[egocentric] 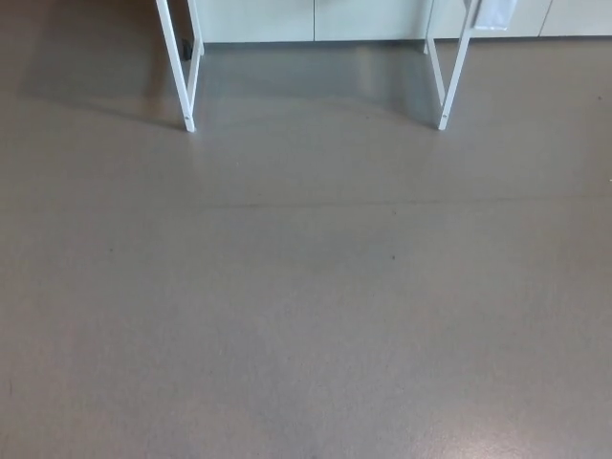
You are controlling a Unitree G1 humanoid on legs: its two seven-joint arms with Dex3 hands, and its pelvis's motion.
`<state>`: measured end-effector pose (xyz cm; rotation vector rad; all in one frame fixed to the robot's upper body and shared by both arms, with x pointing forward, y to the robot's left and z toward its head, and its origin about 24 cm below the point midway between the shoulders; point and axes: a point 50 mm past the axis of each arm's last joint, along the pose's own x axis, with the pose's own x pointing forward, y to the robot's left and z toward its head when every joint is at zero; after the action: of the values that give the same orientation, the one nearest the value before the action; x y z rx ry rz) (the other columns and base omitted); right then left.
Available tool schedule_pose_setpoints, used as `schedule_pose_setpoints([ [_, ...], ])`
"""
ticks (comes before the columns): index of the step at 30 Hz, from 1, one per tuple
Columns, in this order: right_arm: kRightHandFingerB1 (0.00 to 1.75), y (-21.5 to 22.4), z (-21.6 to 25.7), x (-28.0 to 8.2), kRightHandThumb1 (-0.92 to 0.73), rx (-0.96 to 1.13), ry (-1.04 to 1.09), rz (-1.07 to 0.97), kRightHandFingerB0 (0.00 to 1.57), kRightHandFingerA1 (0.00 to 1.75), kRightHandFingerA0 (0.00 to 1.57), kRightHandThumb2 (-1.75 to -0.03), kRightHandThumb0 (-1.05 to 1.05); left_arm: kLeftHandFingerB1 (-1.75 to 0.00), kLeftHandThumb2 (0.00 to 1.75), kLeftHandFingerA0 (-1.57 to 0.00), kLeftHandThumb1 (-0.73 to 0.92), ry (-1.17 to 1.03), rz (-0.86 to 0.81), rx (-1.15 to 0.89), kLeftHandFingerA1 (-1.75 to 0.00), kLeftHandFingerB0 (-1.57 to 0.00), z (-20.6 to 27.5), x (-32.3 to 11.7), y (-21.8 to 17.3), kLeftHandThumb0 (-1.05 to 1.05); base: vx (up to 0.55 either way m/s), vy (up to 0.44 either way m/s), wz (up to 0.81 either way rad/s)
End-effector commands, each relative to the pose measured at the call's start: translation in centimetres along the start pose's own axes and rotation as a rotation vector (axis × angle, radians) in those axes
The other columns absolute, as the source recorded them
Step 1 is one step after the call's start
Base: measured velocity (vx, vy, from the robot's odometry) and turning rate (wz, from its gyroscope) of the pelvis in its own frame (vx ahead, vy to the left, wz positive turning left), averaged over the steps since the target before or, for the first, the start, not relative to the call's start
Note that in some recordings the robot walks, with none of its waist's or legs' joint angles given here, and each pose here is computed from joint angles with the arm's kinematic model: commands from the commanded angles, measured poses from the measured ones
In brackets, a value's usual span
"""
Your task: The robot walks towards a desk on which a file tray is kept in the middle and a toilet paper roll is kept on its right. The robot uses its right hand to hook on finger in the gap of the roll and grabs it, lifts it and places it on the tray.
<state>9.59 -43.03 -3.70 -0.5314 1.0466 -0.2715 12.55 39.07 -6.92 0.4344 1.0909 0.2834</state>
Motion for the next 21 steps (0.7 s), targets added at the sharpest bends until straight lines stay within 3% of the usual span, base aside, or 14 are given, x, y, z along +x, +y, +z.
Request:
schedule_pose_setpoints([
  [1, 0.23, -0.9, 0.8, -0.2, -0.49, 0.051, -0.08, 0.044, 0.02, 0.3, 0.01, -0.91, -0.72, -0.51, 0.65, -0.25, 0.86, 0.004, -0.032, -0.009, -0.61, -0.28, 0.1, -0.1, 0.9, -0.61, 0.0, 0.0, 0.0],
  [3, 0.11, -0.9, 0.9, -0.3, -0.59, 0.01, -0.073, 0.056, 0.02, 0.17, 0.04, -0.95, -0.89, -0.51, 0.65, -0.3, 0.86, 0.011, -0.032, -0.041, -0.61, -0.3, 0.3, -0.1, 0.9, -0.6, 0.0, 0.0, 0.0],
  [5, 0.13, -0.9, 0.9, -0.3, -0.52, 0.04, -0.092, 0.046, 0.1, 0.25, 0.03, -0.91, -0.79, -0.51, 0.63, -0.3, 0.85, 0.014, -0.038, -0.076, -0.61, -0.31, 0.3, -0.1, 0.9, -0.59, 0.0, 0.0, 0.0],
  [9, 0.11, -0.8, 0.8, -0.2, -0.56, 0.027, -0.088, 0.058, 0.0, 0.19, 0.02, -0.93, -0.82, -0.48, 0.65, -0.21, 0.87, 0.009, -0.035, -0.013, -0.57, -0.23, 0.4, -0.1, 1.0, -0.58, 0.0, 0.0, 0.0],
  [10, 0.12, -0.7, 0.8, -0.2, -0.54, 0.03, -0.097, 0.05, 0.06, 0.25, 0.04, -0.92, -0.8, -0.49, 0.66, -0.26, 0.87, 0.009, -0.03, -0.012, -0.58, -0.28, 0.3, -0.1, 1.0, -0.59, 0.0, 0.0, 0.0],
  [12, 0.12, -0.7, 0.8, -0.3, -0.57, 0.008, -0.099, 0.056, 0.0, 0.23, 0.01, -0.94, -0.81, -0.5, 0.66, -0.23, 0.85, 0.008, -0.038, -0.037, -0.61, -0.24, 0.4, -0.2, 1.1, -0.6, 0.0, 0.0, 0.0],
  [17, 0.09, -0.6, 0.4, -0.4, -0.57, 0.023, -0.087, 0.072, 0.0, 0.19, 0.02, -0.93, -0.83, -0.52, 0.66, -0.33, 0.88, 0.016, -0.028, 0.035, -0.6, -0.33, 0.2, -0.3, 1.2, -0.61, 0.0, 0.0, 0.0],
  [19, 0.1, -0.6, 0.0, -0.5, -0.58, 0.001, -0.065, 0.078, 0.0, 0.17, 0.02, -0.94, -0.84, -0.5, 0.66, -0.23, 0.88, 0.012, -0.029, 0.044, -0.57, -0.27, -0.1, -0.3, 1.1, -0.61, 0.0, -0.004, -0.1],
  [20, 0.11, -0.5, -0.1, -0.5, -0.54, 0.013, -0.077, 0.066, 0.08, 0.23, 0.04, -0.92, -0.82, -0.48, 0.67, -0.2, 0.87, 0.011, -0.032, 0.041, -0.56, -0.22, -0.3, -0.3, 1.1, -0.59, 0.17, -0.014, 0.01],
  [21, 0.1, -0.3, -0.3, -0.5, -0.56, 0.025, -0.083, 0.055, 0.0, 0.21, 0.01, -0.94, -0.84, -0.48, 0.67, -0.2, 0.87, 0.014, -0.031, 0.031, -0.57, -0.21, -0.4, -0.3, 1.0, -0.6, 0.06, -0.005, 0.12],
])
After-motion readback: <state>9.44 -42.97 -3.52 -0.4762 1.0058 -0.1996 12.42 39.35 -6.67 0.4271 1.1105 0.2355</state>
